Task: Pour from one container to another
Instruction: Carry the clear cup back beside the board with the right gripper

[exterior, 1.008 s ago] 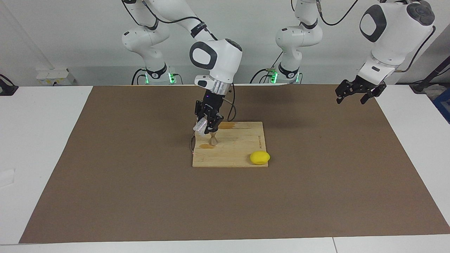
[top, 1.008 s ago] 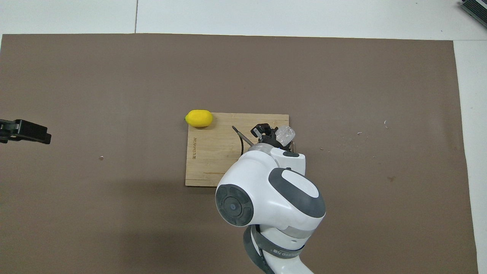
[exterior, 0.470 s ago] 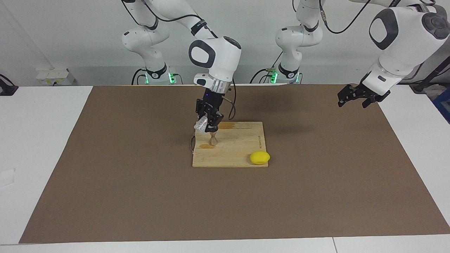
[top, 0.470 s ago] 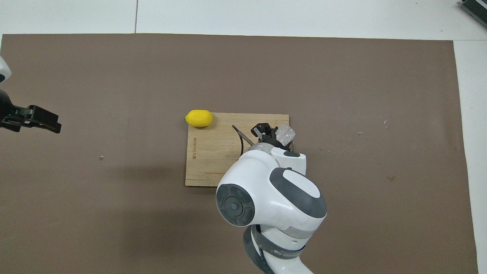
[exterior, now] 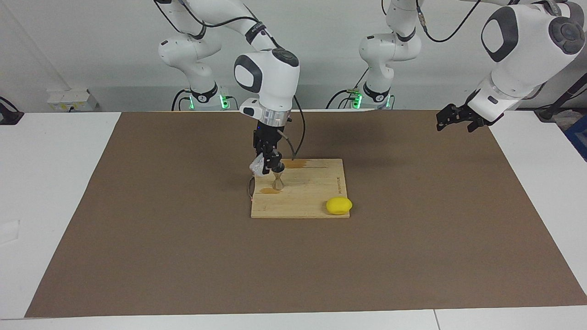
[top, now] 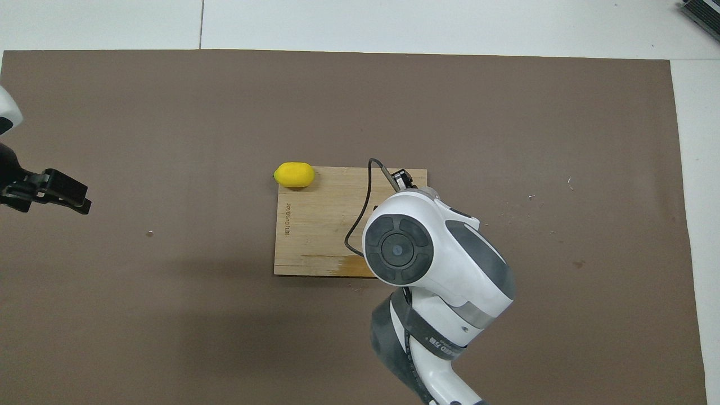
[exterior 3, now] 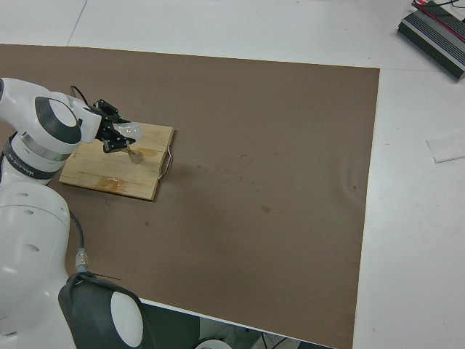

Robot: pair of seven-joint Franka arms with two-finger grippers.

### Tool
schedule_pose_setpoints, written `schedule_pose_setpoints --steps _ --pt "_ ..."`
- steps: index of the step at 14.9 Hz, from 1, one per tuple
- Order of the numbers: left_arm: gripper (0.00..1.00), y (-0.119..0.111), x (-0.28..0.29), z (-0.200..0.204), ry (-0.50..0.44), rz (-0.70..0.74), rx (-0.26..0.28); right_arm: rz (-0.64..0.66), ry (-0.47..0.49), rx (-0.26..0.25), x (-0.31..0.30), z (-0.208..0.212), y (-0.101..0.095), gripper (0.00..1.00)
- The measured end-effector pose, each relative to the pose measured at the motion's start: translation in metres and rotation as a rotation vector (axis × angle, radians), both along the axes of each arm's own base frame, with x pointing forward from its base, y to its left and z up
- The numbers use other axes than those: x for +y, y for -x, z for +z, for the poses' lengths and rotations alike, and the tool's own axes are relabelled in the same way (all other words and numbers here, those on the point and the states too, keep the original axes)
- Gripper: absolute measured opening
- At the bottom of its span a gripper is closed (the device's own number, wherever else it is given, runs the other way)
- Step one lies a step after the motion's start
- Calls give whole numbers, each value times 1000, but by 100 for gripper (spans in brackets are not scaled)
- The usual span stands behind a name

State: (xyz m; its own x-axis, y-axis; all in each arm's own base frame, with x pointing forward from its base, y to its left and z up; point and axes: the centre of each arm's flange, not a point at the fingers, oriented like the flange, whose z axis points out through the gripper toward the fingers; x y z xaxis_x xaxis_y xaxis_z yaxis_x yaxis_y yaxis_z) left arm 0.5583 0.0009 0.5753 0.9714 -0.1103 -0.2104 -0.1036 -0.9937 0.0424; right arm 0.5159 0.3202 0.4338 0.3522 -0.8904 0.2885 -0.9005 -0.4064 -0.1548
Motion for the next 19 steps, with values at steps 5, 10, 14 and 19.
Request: schedule_pose_setpoints --steps 5,10,14,19 --pt "100 2 -4 0 0 -7 9 -138 -147 102 -24 -5 -12 51" --pt "100 11 -6 12 1 -11 -5 -229 -411 296 -107 -30 -40 51" --pt "100 14 -6 13 1 -11 -4 -247 -601 384 -202 -63 -49 51" --pt "100 17 -9 5 1 -16 10 -201 -729 423 -287 -117 -22 51"
